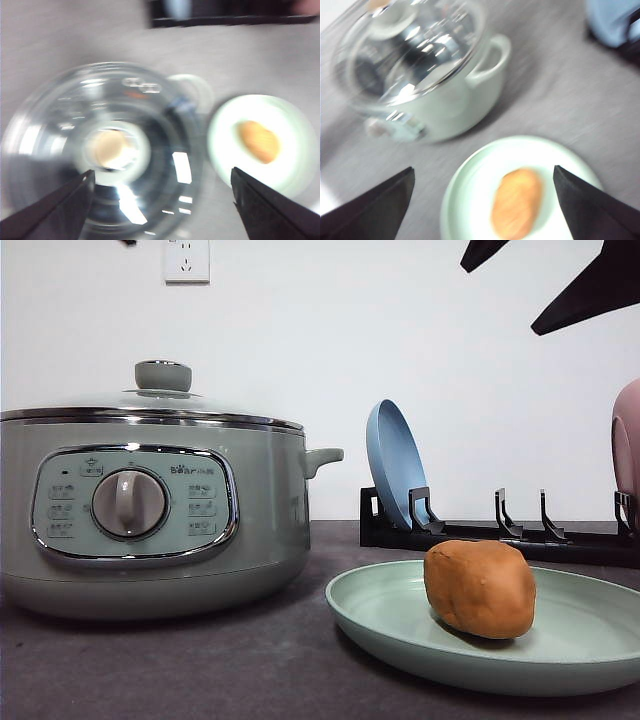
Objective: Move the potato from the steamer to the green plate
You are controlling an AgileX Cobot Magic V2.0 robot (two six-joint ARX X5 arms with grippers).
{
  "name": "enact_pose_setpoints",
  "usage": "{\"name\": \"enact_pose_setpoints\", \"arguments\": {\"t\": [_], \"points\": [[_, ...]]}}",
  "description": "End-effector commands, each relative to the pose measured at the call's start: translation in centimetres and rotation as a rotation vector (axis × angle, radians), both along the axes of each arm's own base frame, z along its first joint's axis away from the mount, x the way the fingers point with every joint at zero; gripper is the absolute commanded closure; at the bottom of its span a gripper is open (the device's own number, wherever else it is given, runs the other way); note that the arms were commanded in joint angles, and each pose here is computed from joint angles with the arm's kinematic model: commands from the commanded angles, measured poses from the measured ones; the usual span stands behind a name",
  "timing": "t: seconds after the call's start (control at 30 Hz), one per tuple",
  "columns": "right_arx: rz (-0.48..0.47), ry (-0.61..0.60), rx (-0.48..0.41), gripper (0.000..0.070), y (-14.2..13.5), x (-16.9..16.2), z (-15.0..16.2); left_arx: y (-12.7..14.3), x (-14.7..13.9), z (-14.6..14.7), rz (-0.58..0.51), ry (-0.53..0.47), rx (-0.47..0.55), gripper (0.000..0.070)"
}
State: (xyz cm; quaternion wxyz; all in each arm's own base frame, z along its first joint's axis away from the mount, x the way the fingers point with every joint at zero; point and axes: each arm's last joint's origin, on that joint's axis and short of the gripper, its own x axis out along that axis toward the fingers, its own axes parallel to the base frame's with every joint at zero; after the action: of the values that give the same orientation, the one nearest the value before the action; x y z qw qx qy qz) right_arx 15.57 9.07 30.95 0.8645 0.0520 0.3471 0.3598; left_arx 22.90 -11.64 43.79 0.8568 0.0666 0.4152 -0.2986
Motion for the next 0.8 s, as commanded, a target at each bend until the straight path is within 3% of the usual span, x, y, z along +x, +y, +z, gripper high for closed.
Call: {"name": "enact_pose_setpoints", "arguments": {"t": [0.0,0.23,0.43,0.53,0.6,0.67,0.7,0.73,0.77], "points": [[0.043,0.014,0.017,0.0140,0.1,-0.2,0.3,-0.1,-0.7,0.9,-0.027,-0.013,-0.035,0.0151],[0.148,0.137,0.057,0.0141,0.1,-0.9,-0.2,0.1,-2.3,1.0,-0.085,0.057,-0.056,0.0152],[0.165,0.175,0.058,0.0141,0.1,-1.2,-0.4,-0.2,-2.7,0.8,-0.102,0.093,-0.039,0.0160],[0.165,0.175,0.058,0.0146,0.1,-1.2,-0.4,-0.2,-2.7,0.8,-0.102,0.092,-0.038,0.0264],[0.165,0.175,0.057,0.0299,0.1,-1.2,-0.4,-0.2,-2.7,0.8,-0.102,0.092,-0.038,0.0401],[0.166,0.173,0.057,0.0558,0.1,-1.2,-0.4,-0.2,-2.7,0.8,-0.102,0.091,-0.038,0.0591],[0.168,0.170,0.055,0.0649,0.1,-1.2,-0.4,-0.2,-2.7,0.8,-0.102,0.091,-0.039,0.0659],[0.172,0.165,0.052,0.0700,0.1,-1.2,-0.4,-0.2,-2.7,0.8,-0.102,0.090,-0.039,0.0697],[0.175,0.161,0.050,0.0700,0.1,-1.2,-0.4,-0.2,-2.7,0.8,-0.102,0.089,-0.039,0.0697]]}}
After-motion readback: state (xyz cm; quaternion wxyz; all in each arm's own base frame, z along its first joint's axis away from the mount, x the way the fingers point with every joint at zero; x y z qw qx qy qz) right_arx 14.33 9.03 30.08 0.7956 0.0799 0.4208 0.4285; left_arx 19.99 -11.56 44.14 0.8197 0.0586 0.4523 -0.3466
